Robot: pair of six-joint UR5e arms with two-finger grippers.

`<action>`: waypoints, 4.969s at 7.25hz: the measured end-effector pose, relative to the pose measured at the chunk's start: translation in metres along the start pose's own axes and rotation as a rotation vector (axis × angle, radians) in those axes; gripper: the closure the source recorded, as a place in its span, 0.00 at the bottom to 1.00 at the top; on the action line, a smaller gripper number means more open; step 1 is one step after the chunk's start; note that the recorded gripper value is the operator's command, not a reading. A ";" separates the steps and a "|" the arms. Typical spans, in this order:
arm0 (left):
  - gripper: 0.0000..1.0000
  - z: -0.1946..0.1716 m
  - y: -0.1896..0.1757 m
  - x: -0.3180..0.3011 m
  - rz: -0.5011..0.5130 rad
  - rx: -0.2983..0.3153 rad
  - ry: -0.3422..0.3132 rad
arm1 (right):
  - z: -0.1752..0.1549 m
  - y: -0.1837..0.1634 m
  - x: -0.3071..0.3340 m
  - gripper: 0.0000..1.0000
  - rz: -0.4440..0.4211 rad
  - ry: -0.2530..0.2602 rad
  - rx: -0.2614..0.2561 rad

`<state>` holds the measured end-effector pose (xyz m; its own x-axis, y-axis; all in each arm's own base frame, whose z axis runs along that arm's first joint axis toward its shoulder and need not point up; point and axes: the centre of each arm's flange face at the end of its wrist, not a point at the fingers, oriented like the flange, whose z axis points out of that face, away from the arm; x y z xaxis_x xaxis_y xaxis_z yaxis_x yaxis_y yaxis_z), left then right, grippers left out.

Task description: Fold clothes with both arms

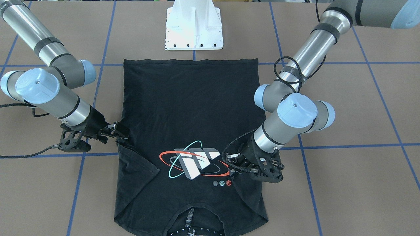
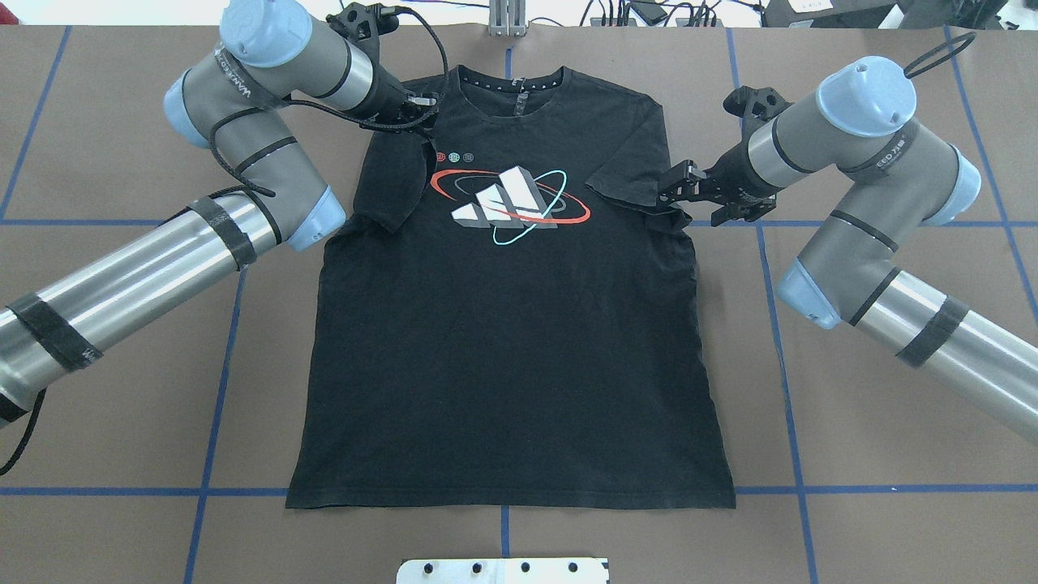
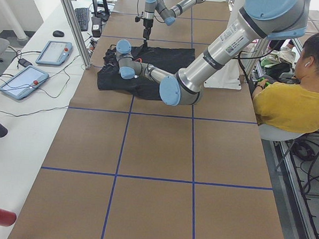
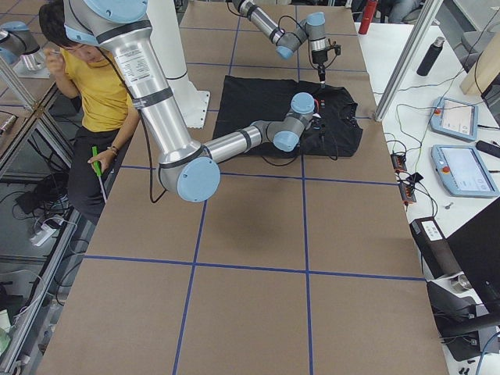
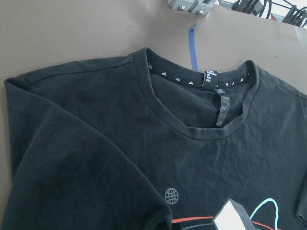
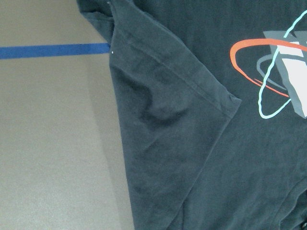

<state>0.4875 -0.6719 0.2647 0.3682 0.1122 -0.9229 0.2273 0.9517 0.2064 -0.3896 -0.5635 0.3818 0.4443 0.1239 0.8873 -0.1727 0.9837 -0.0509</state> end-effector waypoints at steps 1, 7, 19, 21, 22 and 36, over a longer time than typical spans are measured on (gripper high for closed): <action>0.00 -0.006 0.000 0.007 0.006 0.007 0.014 | -0.006 0.009 -0.006 0.00 0.024 -0.012 0.013; 0.00 -0.077 0.068 -0.025 -0.020 -0.039 0.121 | -0.028 0.304 0.009 0.04 0.304 0.073 0.113; 0.00 -0.073 0.070 -0.033 -0.027 -0.036 0.106 | 0.008 0.414 0.058 0.31 0.293 0.199 0.220; 0.00 -0.073 0.071 -0.034 -0.027 -0.037 0.105 | 0.009 0.414 0.058 0.70 0.293 0.200 0.220; 0.00 -0.072 0.071 -0.035 -0.028 -0.037 0.103 | 0.009 0.414 0.058 1.00 0.293 0.200 0.220; 0.02 -0.116 0.390 -0.059 -0.492 -0.115 -0.170 | -0.037 0.410 0.049 1.00 0.306 0.159 0.186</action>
<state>0.4502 -0.2748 0.3621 0.3861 -0.3943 -0.8339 0.3129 0.9064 -0.2837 -0.4067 -0.1489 0.3875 0.4759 0.4411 0.7609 -0.4686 0.8593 -0.2051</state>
